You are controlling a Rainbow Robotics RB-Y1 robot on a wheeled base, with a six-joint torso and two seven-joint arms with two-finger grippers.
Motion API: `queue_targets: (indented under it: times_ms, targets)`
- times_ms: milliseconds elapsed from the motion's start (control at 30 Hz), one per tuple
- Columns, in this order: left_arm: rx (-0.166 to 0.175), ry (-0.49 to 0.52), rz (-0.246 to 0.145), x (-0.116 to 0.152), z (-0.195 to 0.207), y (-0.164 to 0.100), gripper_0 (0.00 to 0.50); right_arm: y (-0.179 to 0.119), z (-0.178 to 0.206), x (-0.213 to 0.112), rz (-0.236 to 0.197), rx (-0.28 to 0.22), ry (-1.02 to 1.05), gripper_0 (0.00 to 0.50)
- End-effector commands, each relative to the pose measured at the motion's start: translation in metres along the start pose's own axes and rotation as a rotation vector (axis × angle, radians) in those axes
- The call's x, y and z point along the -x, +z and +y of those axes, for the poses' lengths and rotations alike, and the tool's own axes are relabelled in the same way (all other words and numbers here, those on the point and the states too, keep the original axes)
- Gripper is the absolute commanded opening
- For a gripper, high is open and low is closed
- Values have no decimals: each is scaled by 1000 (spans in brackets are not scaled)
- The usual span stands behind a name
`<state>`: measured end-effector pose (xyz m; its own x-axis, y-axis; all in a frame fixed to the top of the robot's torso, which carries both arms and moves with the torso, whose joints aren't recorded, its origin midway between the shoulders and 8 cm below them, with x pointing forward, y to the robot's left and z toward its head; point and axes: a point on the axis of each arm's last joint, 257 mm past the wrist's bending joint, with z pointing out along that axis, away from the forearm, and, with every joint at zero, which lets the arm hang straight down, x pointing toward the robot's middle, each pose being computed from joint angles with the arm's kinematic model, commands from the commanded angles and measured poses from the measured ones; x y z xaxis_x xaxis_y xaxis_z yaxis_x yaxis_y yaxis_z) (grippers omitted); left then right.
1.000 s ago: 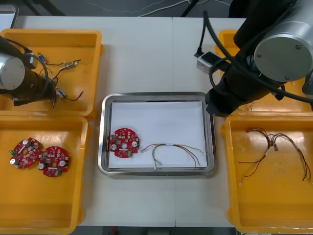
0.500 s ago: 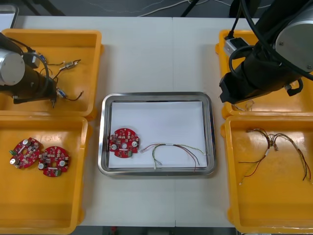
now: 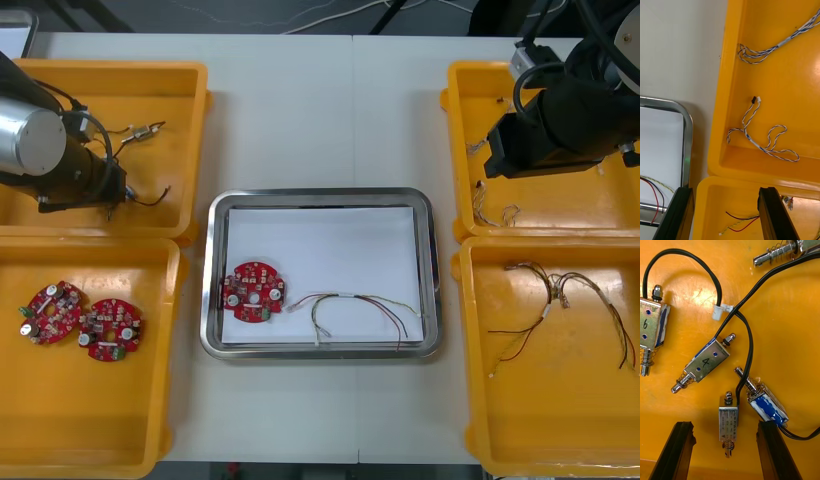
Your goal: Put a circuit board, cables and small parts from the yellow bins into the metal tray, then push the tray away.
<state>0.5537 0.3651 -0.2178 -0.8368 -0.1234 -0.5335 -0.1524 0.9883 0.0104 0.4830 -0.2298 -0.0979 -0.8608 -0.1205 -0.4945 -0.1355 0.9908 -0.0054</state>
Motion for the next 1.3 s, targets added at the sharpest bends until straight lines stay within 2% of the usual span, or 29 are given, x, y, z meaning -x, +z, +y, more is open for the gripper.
queue_targets:
  times_ms: [33,200,333,433,633,800,1000,1100,1233,1300]
  targets:
    - [-22,111,-17,15,-19,-8,500,-13,-32,13,-36,-41,68,500]
    - [-17,109,-11,13,-16,-6,500,-8,-45,11,-12,-48,88,500]
    - [-12,108,-12,14,-15,-5,500,-4,-57,11,-3,-75,99,500]
    - [-6,108,-13,14,-13,-5,482,-1,-67,10,9,-96,93,500]
    - [5,104,-15,14,-7,-2,480,9,-87,19,-1,-113,6,500]
    - [10,105,-20,16,-5,-1,479,20,-93,30,-30,-96,1,500]
    - [8,105,-20,17,-8,0,461,38,-88,34,-34,-53,58,500]
    - [6,107,-20,16,-11,0,429,50,-83,34,-30,-28,81,500]
    - [8,110,-23,17,-14,1,313,64,-76,31,-13,0,114,500]
    - [10,109,-24,17,-13,1,281,67,-74,30,-8,7,123,500]
